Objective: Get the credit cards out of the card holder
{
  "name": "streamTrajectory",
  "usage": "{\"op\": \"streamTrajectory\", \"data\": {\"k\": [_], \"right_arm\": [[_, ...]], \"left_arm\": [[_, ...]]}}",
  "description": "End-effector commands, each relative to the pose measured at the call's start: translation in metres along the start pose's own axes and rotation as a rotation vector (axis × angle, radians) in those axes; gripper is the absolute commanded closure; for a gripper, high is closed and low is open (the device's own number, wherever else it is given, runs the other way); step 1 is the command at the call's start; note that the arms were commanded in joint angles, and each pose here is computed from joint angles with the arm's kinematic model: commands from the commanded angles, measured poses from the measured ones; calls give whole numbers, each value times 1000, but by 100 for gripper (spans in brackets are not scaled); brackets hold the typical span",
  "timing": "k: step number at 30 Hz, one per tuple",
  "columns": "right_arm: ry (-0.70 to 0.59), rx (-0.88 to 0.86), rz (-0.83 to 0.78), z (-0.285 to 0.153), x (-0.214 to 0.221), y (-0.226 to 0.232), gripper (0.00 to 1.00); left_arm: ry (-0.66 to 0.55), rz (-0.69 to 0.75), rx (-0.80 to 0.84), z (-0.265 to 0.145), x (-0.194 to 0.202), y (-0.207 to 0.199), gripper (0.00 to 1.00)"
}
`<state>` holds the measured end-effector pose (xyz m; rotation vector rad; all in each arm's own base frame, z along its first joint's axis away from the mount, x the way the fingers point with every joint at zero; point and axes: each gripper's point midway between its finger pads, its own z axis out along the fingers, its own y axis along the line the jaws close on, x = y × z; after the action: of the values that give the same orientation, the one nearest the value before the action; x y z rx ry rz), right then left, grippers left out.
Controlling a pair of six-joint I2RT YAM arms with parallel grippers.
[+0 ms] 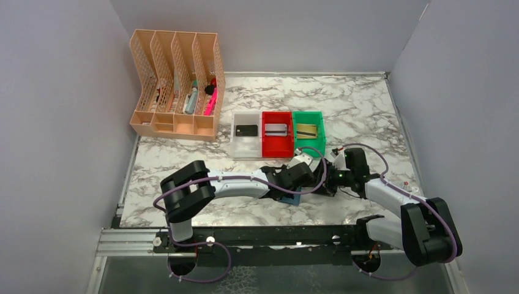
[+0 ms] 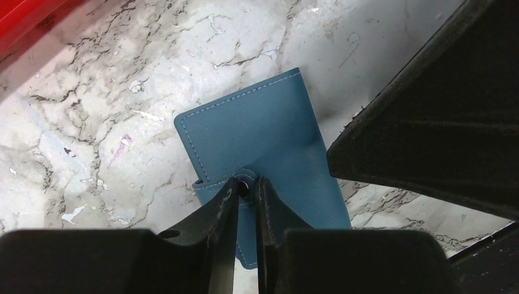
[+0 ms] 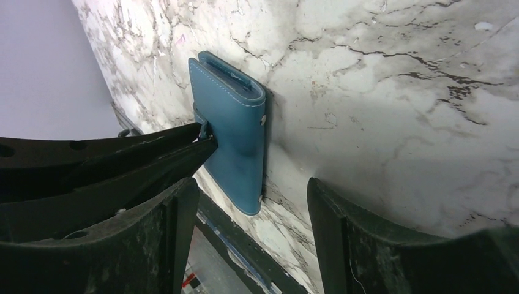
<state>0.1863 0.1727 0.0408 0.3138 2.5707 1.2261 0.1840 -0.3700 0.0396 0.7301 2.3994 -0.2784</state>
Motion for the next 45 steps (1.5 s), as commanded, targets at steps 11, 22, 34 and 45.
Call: {"op": "streamTrajectory", "data": {"k": [11,22,34,45], "right_arm": [[-18,28,-58,-3,-11,3,28],[-17,35,-60,-2,-13,2,27],[-17,38,-62,-2,-14,3,27],[-13,37,-69,-3,-17,6,27]], "left_arm": [[-13,-34,-100,-9,9,28,52],[-30,-21,-195,-15,10,50,43],[-77,-82,-155,-21,5,54,51],[-101,-167,-62,-16,2,61,54]]}}
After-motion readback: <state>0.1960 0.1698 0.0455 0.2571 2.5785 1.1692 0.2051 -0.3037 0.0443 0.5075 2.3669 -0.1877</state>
